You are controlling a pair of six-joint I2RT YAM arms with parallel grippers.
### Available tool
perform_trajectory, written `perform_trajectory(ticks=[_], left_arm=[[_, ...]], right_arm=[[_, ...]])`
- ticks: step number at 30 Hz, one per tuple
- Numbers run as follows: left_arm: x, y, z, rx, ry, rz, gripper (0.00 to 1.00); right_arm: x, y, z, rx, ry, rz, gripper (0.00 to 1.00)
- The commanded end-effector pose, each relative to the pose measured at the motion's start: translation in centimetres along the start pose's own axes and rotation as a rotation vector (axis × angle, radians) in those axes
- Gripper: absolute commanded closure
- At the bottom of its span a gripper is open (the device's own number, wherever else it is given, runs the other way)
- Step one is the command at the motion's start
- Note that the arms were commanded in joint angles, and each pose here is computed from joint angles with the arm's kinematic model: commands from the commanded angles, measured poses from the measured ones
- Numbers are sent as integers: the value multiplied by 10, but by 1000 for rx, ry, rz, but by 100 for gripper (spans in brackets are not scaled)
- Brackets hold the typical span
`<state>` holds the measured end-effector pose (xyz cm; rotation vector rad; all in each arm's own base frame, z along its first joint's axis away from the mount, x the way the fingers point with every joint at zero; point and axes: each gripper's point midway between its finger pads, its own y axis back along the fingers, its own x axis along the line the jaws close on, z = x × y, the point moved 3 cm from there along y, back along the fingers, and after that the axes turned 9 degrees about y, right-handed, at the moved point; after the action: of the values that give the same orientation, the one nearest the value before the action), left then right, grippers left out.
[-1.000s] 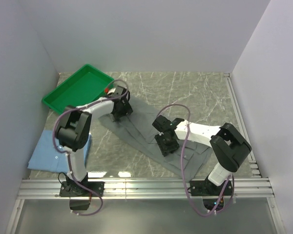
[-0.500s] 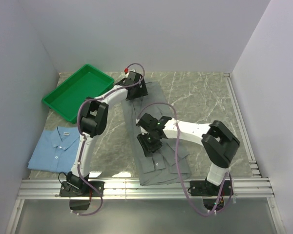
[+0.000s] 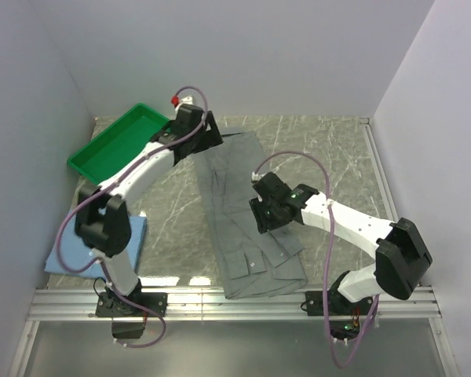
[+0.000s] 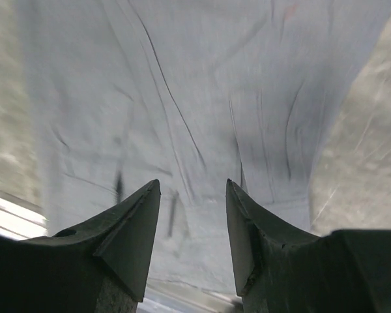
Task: Fold and stack the long sleeve shirts
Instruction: Fold the shirt
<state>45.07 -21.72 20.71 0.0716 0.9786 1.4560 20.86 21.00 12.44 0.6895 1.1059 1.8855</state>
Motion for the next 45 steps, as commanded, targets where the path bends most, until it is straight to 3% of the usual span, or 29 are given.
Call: perform_trajectory(ticks=[1, 9, 21, 31, 35, 42, 45], left_arm=[[25, 34, -10, 26, 30, 70, 6], [68, 114, -3, -108, 7, 121, 7], [141, 184, -16, -337, -64, 134, 6], [154, 175, -23, -344, -72, 182, 7], [155, 173, -22, -344, -83, 187, 7], [155, 173, -21, -344, -83, 184, 7], [156, 173, -20, -343, -82, 186, 7]], right_arm=[[0, -4, -25, 75, 49, -22, 48], [10, -23, -48, 168, 92, -6, 50], [23, -46, -59, 258, 179, -40, 56], [20, -47, -61, 271, 198, -75, 83], [19, -41, -56, 252, 201, -73, 100], [36, -14, -38, 229, 169, 18, 100], [41, -12, -43, 279, 147, 43, 100]])
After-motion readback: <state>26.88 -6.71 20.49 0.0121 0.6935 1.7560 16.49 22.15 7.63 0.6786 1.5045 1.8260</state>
